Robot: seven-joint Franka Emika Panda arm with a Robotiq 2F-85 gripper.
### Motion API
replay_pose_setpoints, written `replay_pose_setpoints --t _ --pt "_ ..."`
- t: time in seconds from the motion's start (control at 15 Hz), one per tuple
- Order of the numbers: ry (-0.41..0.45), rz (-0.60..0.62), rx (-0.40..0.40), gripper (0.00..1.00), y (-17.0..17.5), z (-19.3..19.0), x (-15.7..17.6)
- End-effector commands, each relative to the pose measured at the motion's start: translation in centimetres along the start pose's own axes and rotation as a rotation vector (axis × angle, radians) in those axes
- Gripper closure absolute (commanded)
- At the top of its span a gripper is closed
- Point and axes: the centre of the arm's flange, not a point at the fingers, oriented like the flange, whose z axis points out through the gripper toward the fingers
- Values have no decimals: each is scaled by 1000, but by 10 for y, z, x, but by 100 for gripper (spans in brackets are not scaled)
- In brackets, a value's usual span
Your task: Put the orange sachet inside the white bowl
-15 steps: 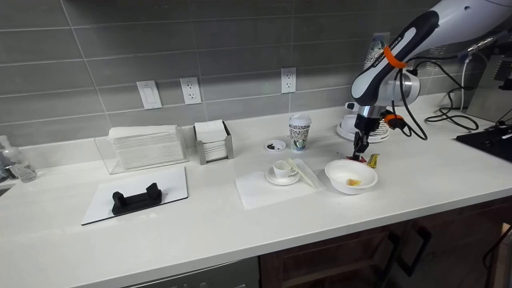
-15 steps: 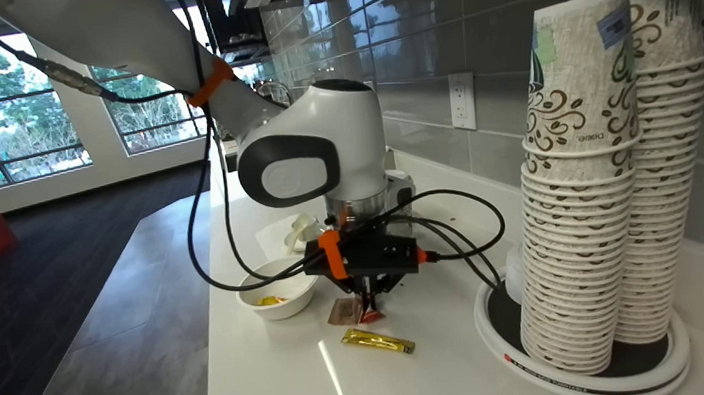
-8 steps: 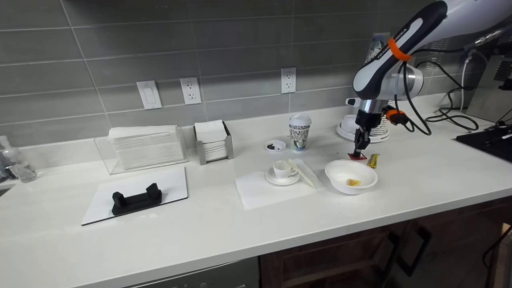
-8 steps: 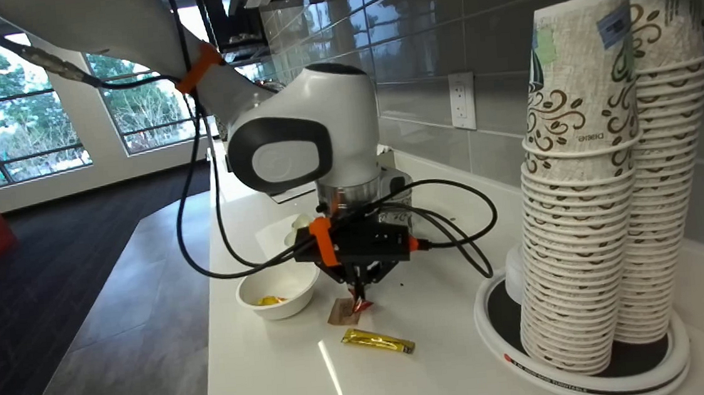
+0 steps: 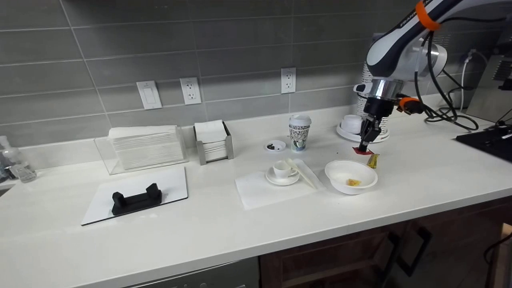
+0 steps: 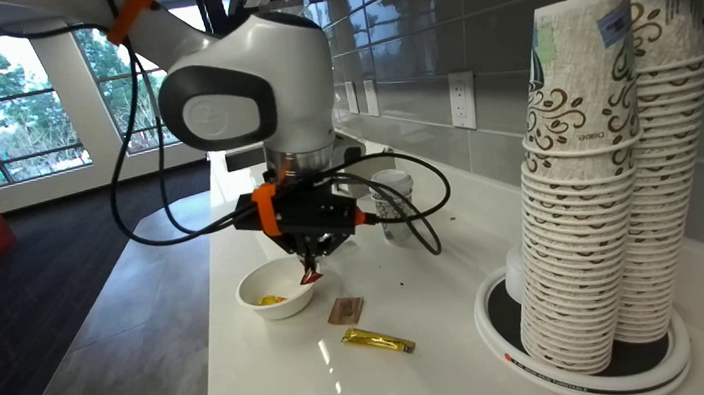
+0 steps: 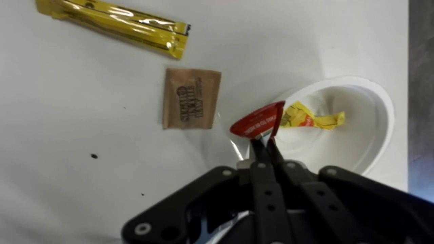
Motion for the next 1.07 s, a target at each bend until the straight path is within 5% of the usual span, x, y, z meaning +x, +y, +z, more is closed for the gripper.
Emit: replay_pose_setpoints --t 0.0,0.47,1.0 --pt "95 -12 50 99 -52 -14 5" --pt "94 32 59 99 -114 4 36" --pt "115 196 -66 99 -120 23 47"
